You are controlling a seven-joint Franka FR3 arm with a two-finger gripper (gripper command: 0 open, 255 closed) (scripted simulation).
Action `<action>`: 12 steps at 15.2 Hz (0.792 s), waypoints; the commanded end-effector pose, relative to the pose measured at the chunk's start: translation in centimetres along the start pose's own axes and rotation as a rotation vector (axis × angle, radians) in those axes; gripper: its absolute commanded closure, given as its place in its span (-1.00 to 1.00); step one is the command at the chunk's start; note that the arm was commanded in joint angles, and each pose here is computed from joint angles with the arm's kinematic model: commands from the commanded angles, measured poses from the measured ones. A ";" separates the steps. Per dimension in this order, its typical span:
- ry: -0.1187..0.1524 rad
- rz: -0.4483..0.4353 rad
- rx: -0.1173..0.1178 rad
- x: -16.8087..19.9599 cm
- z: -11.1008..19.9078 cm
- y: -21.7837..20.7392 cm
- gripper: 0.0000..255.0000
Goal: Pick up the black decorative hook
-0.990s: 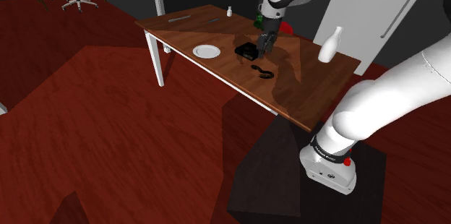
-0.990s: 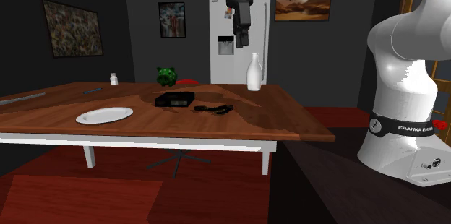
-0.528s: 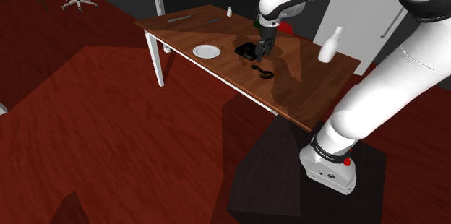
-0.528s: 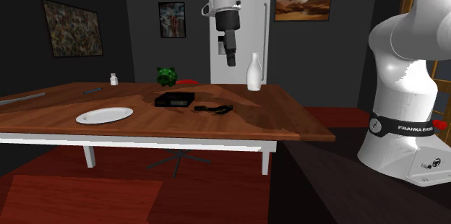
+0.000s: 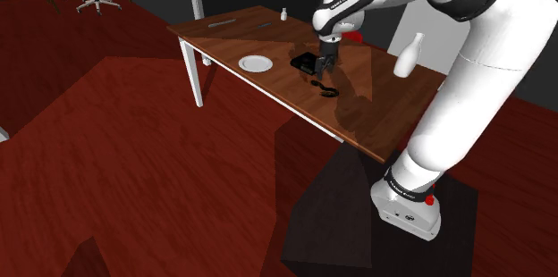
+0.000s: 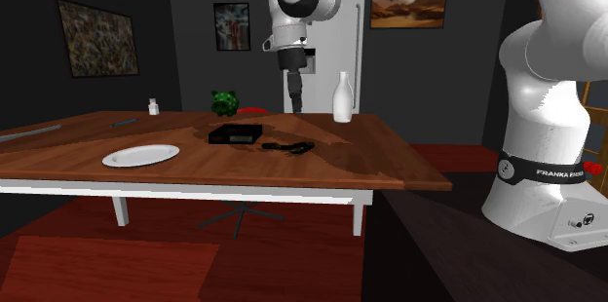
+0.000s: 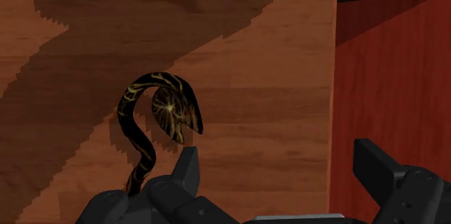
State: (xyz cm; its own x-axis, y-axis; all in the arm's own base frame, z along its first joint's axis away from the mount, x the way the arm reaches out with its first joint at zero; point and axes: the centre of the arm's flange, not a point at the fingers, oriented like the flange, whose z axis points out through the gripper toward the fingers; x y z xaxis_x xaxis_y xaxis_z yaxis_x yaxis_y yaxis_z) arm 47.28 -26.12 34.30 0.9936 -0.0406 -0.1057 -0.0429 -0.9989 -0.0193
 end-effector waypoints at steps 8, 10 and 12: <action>-0.022 0.053 -0.017 4.5 6.7 8.9 -1.00; -0.027 0.065 -0.021 5.4 8.2 10.9 -1.00; -0.032 0.076 -0.024 6.2 9.5 12.8 -1.00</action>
State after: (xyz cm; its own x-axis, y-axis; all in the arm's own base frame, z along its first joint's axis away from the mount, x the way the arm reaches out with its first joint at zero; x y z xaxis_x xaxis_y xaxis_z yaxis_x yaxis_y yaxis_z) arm 51.53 -37.93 24.87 0.9845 -0.1115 -0.1357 -0.1110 -0.9938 0.0114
